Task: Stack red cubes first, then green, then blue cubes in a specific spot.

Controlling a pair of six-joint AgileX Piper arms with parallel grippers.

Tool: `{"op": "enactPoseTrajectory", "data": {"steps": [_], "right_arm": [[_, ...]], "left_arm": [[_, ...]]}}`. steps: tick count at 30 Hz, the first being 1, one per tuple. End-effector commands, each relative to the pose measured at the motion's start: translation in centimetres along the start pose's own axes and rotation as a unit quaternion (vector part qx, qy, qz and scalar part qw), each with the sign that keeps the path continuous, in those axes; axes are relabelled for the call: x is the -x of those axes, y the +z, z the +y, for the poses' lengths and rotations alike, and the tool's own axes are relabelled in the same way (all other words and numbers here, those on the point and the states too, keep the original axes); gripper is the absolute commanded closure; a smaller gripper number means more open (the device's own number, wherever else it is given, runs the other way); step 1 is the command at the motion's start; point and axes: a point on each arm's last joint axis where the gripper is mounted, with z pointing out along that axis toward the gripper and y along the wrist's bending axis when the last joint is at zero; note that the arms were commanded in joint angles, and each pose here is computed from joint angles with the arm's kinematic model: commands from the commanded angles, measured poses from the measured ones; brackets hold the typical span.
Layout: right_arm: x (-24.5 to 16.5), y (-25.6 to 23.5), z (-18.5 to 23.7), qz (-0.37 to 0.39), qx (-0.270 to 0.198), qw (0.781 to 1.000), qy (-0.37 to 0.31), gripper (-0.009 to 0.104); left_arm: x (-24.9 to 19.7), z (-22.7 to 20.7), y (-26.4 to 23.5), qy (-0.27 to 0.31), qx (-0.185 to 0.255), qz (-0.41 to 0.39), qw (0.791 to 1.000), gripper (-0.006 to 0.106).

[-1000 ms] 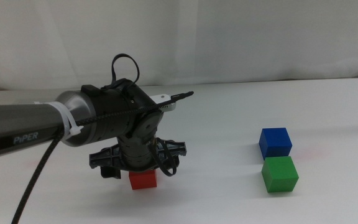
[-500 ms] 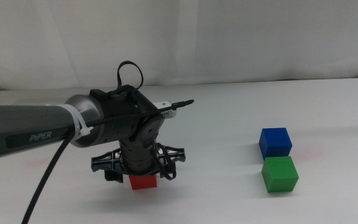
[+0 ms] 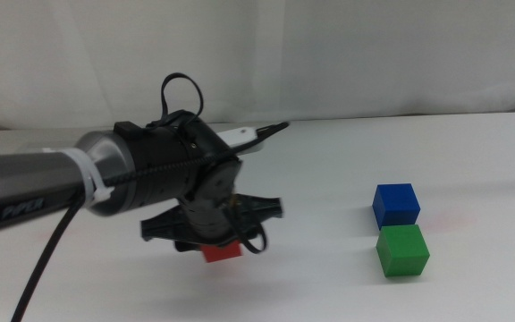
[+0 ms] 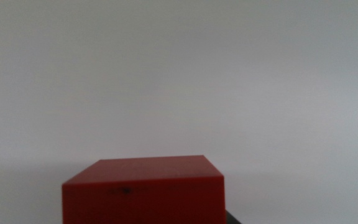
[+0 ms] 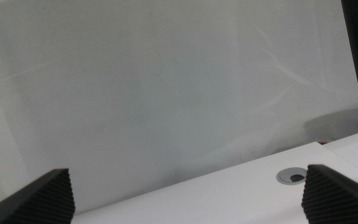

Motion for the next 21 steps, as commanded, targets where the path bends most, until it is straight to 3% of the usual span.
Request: {"op": "enactPoseTrajectory", "data": {"steps": [1, 10, 21], "right_arm": [[-0.5, 0.0, -0.1, 0.007, -0.002, 1.0, -0.003, -0.008], [-0.5, 0.0, -0.1, 0.007, -0.002, 1.0, -0.003, -0.008], [-0.5, 0.0, -0.1, 0.007, -0.002, 1.0, -0.003, -0.008]], "left_arm": [[-1.2, -1.4, -1.6, -0.014, -0.024, -0.006, 1.0, 0.103], [-6.9, -5.9, -3.8, 0.023, -0.044, -0.064, 0.997, 0.103], [-8.6, -6.6, -1.4, 0.004, -0.022, -0.009, 1.0, 0.103]]}}
